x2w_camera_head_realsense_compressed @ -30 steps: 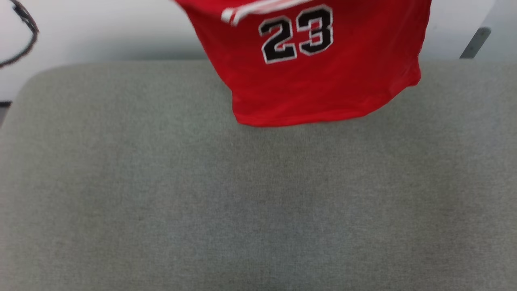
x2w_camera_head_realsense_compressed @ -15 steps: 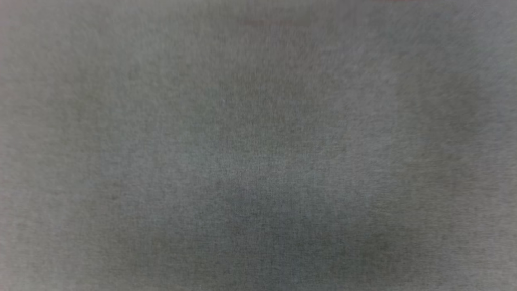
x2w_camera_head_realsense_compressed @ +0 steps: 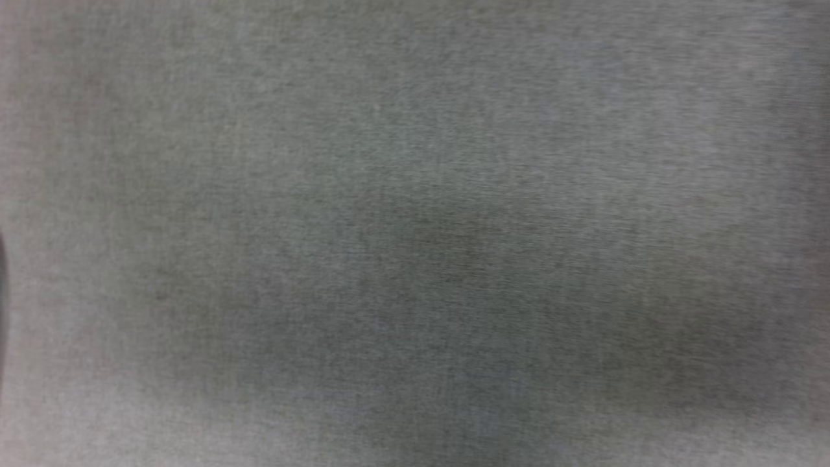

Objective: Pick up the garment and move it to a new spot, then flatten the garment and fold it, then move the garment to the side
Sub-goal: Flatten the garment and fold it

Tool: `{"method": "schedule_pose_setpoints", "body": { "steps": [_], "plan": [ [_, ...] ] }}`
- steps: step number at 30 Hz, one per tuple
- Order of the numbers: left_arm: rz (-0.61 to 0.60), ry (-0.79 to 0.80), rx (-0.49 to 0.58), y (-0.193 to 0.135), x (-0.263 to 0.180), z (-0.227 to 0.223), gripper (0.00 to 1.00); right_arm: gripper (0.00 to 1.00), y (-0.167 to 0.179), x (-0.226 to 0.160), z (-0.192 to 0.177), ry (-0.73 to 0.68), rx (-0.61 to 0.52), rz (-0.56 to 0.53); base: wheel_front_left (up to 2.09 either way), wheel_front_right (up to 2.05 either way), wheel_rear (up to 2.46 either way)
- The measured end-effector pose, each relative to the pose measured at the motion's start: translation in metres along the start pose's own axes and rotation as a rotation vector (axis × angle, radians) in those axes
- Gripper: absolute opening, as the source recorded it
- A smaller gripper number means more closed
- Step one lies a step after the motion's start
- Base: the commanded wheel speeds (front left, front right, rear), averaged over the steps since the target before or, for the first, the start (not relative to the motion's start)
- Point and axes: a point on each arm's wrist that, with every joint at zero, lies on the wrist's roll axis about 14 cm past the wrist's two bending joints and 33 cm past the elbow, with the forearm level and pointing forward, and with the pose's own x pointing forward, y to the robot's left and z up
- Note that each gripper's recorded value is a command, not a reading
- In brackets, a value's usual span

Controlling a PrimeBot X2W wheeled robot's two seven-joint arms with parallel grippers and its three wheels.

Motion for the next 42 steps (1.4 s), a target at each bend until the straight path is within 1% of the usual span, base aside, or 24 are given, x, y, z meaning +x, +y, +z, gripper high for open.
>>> {"method": "schedule_pose_setpoints", "body": {
  "steps": [3, 7, 9, 15, 19, 22, 29, 35, 42],
  "plan": [
    [0.012, 0.060, 0.002, 0.006, -0.008, -0.026, 0.00, 0.00, 0.014, 0.001, -0.019, 0.019, 0.060, 0.012, 0.00, 0.00, 0.00],
    [0.036, 0.157, -0.005, 0.016, -0.023, -0.046, 0.00, 0.00, 0.034, -0.007, -0.035, 0.060, 0.101, 0.051, 0.00, 0.00, 0.00],
    [0.042, 0.186, -0.005, 0.020, -0.030, -0.046, 0.00, 0.00, 0.033, -0.011, -0.036, 0.074, 0.141, 0.044, 0.00, 0.00, 0.00],
    [0.034, 0.312, 0.032, 0.025, -0.069, -0.057, 0.00, 0.00, 0.048, -0.037, -0.032, 0.172, 0.201, 0.107, 0.00, 0.00, 0.00],
    [0.007, 0.367, 0.046, 0.022, -0.100, -0.054, 0.00, 0.00, 0.049, -0.067, -0.022, 0.251, 0.235, 0.151, 0.00, 0.00, 0.00],
    [0.000, 0.421, 0.061, 0.028, -0.130, -0.056, 0.00, 0.00, 0.048, -0.093, -0.012, 0.300, 0.239, 0.188, 0.00, 0.00, 0.00],
    [-0.006, 0.494, 0.047, 0.041, -0.202, -0.048, 0.00, 0.00, 0.039, -0.158, 0.010, 0.413, 0.253, 0.232, 0.00, 0.00, 0.00],
    [-0.005, 0.543, 0.023, 0.033, -0.271, -0.043, 0.00, 0.00, 0.044, -0.216, 0.022, 0.519, 0.258, 0.279, 0.00, 0.00, 0.00],
    [0.028, 0.609, -0.046, 0.016, -0.354, -0.043, 0.00, 0.00, 0.050, -0.282, 0.027, 0.646, 0.266, 0.332, 0.00, 0.00, 0.00]
  ]
}}
